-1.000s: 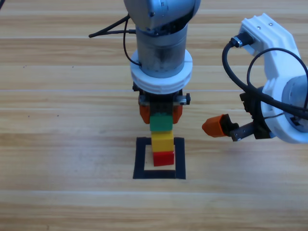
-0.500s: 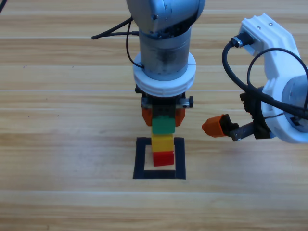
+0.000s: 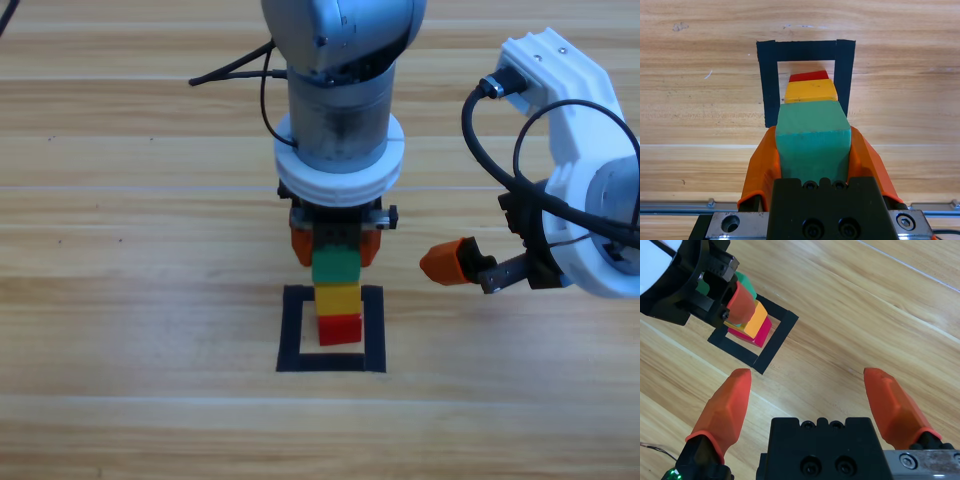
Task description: Stack the blocks in the rectangular block: red at the bottom, yellow in the middle, green on top
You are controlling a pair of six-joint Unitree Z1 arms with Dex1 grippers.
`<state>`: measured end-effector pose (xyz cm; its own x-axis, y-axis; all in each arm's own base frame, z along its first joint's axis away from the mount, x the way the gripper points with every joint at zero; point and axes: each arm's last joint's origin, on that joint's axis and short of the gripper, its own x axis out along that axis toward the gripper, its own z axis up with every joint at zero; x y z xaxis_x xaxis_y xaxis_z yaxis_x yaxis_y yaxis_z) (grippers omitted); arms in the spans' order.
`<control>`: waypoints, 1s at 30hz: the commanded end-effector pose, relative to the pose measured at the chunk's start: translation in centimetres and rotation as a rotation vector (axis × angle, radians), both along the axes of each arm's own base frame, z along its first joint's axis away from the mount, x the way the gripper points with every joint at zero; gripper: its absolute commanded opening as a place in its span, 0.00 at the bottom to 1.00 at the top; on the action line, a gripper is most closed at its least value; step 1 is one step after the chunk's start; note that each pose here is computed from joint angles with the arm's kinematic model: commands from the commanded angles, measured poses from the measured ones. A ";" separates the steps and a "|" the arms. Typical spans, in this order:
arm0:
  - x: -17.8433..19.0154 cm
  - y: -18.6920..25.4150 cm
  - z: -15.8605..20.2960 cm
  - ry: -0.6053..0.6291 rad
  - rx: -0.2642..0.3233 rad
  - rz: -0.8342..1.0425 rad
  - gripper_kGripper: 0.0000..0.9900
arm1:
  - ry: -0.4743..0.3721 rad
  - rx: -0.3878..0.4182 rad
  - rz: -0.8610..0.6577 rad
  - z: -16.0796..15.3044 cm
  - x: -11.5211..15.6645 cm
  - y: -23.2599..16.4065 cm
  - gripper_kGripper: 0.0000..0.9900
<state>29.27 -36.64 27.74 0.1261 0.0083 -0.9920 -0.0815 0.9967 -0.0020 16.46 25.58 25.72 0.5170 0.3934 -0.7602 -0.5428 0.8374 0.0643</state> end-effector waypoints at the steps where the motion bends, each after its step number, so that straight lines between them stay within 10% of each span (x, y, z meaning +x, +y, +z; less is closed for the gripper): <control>1: -0.5 -1.0 -3.0 0.056 0.063 -0.021 0.00 | 0.000 0.006 -0.031 -0.8 0.6 -0.4 1.00; 30: -0.3 -1.4 -3.3 0.051 0.056 -0.018 0.00 | 0.001 0.004 -0.031 -0.9 0.7 -0.4 1.00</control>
<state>29.26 -36.63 27.48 0.1201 0.0146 -0.9926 -0.0815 0.9967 0.0048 16.46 25.58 25.72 0.5171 0.3935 -0.7601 -0.5427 0.8374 0.0643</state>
